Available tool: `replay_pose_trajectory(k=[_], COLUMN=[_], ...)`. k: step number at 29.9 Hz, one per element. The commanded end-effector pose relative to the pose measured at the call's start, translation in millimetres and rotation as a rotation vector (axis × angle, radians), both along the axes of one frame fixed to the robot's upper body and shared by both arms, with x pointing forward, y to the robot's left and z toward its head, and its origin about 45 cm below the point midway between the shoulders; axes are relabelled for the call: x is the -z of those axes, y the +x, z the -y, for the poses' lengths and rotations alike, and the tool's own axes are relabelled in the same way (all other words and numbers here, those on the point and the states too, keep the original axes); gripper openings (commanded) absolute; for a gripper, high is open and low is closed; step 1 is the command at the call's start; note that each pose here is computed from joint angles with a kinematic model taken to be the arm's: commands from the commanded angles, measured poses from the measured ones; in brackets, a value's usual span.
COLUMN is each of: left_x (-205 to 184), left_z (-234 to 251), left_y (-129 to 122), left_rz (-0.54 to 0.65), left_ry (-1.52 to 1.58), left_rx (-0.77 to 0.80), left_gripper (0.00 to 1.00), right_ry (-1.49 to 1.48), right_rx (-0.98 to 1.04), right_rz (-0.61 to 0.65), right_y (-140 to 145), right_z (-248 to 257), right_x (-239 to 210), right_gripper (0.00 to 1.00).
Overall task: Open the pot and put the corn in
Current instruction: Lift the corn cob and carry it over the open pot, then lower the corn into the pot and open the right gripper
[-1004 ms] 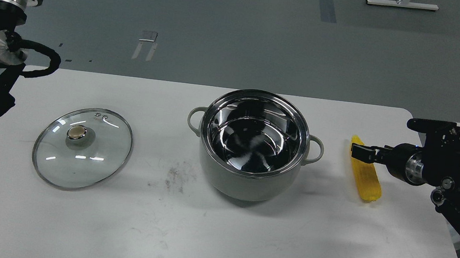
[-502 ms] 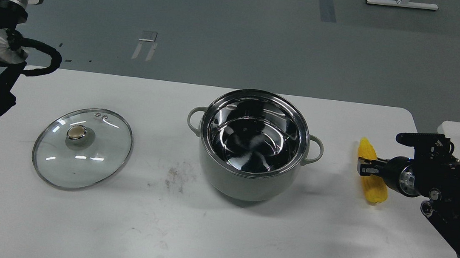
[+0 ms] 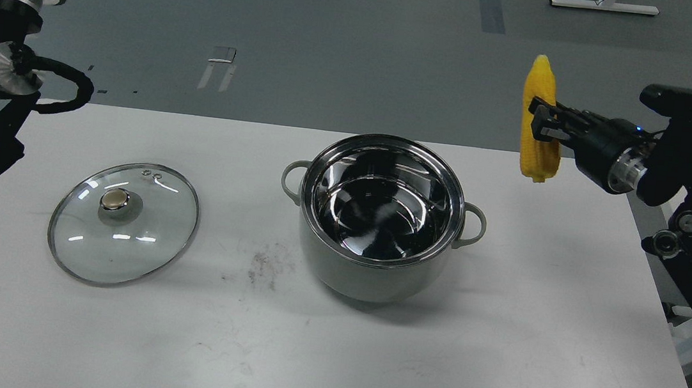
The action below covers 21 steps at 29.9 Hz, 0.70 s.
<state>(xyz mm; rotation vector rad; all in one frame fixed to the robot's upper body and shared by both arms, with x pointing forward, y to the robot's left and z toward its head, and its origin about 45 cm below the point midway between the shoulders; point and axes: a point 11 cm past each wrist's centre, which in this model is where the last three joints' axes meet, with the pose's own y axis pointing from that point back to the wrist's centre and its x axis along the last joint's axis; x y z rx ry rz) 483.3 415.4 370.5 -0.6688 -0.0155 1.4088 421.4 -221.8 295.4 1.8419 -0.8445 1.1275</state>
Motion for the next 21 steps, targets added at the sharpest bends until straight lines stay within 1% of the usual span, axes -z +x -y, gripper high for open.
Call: replay_pose_trajectory(k=[1, 3, 5, 6, 10, 11, 12, 14, 17, 21], left_x=[2, 2, 1, 1, 0, 0, 0, 0, 0, 0], left_z=[1, 0, -1, -2, -5, -5, -5, -5, -5, -4], left_y=[0, 0, -1, -1, -2, -2, -2, -2, -2, -1], left_rz=[-0.005, -0.005, -0.004, -0.005, -0.004, -0.004, -0.004, -0.004, -0.004, -0.004], left_ry=[0.002, 0.002, 0.004, 0.006, 0.011, 0.011, 0.011, 0.011, 0.011, 0.009], left_rx=[0.001, 0.001, -0.001, -0.002, -0.008, -0.008, -0.008, -0.008, -0.008, -0.005], left_gripper=[0.98, 0.98, 0.98, 0.98, 0.98, 0.98, 0.98, 0.98, 0.98, 0.98], right_ry=[0.137, 0.132, 0.101, 0.069, -0.051, -0.052, -0.096, -0.151, -0.190, -0.223], right_rx=[-0.152, -0.205, -0.245, -0.268, -0.347, -0.348, -0.367, -0.384, -0.368, -0.325], right_rz=[0.025, -0.004, -0.036, -0.067, -0.130, -0.130, -0.138, -0.141, -0.137, -0.140], right_y=[-17, -23, -29, -33, -51, -51, -54, -56, -51, -46], right_z=[-80, -109, -127, -136, -153, -153, -156, -157, -147, -133], right_x=[-16, -10, 2, 16, 52, 53, 61, 69, 70, 72], right_gripper=[0.00, 0.00, 0.00, 0.00, 0.14, 0.14, 0.19, 0.27, 0.31, 0.45])
